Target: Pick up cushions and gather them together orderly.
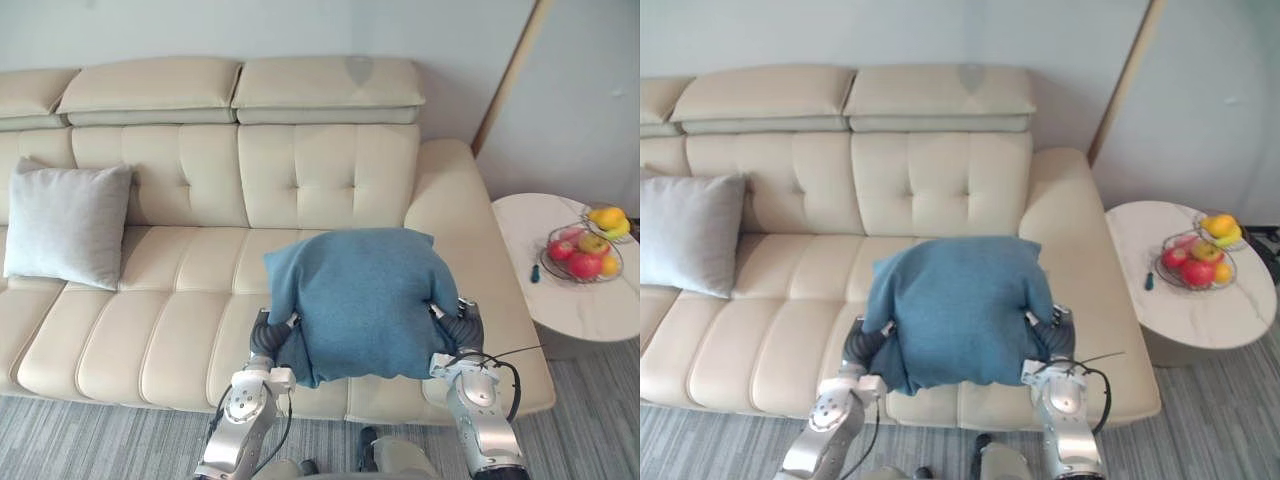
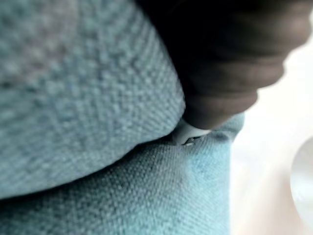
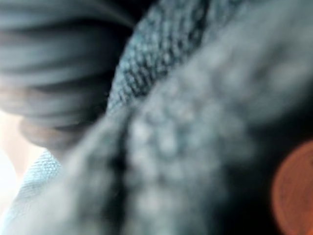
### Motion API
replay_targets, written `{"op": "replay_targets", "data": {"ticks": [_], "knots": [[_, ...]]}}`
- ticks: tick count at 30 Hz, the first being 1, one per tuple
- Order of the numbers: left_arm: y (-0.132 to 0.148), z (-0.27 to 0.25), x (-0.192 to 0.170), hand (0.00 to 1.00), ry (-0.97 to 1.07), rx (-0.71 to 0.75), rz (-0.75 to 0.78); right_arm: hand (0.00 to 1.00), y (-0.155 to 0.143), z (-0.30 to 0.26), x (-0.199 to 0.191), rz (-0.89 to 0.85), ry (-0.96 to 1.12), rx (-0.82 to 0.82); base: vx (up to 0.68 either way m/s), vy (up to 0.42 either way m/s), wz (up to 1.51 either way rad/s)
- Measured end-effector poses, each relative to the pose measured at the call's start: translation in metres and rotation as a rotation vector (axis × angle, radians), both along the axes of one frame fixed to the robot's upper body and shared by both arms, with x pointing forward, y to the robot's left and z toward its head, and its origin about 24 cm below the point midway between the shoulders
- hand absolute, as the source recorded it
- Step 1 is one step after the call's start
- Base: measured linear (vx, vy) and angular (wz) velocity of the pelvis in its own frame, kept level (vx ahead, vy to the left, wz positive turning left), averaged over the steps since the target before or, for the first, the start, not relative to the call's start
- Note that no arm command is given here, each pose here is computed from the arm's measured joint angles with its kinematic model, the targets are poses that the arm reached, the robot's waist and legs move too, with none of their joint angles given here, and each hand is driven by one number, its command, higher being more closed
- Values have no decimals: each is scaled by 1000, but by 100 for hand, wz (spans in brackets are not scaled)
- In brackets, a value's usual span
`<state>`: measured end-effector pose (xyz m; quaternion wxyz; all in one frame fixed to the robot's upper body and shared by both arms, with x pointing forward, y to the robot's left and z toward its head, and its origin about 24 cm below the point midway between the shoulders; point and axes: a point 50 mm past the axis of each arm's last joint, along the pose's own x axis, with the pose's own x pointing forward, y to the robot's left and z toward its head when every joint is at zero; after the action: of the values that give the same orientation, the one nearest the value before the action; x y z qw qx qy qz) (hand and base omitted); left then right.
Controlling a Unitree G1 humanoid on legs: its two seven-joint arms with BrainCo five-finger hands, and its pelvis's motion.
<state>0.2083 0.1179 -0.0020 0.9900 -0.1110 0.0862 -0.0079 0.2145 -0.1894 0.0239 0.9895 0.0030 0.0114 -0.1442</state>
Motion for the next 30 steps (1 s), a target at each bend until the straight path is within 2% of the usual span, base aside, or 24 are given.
{"op": "replay_targets", "data": {"ticks": [4, 7, 14, 22, 30], "knots": [[-9, -1, -7, 100, 12, -33, -18, 100, 1, 26, -4, 3, -121, -4, 212, 57, -27], [-12, 1, -6, 100, 4, -47, -20, 100, -3, 25, -6, -16, -117, -9, 134, 216, -19], [-9, -6, -15, 100, 42, -24, -27, 100, 0, 3, -17, -55, -19, 24, 90, 230, -17], [-6, -8, -17, 100, 40, 56, -62, 100, -3, -30, -21, -42, 141, -47, -7, 17, -12], [-6, 10, 5, 100, -54, 111, -73, 100, -5, -21, 10, 9, 121, -155, -26, 12, -11]]}}
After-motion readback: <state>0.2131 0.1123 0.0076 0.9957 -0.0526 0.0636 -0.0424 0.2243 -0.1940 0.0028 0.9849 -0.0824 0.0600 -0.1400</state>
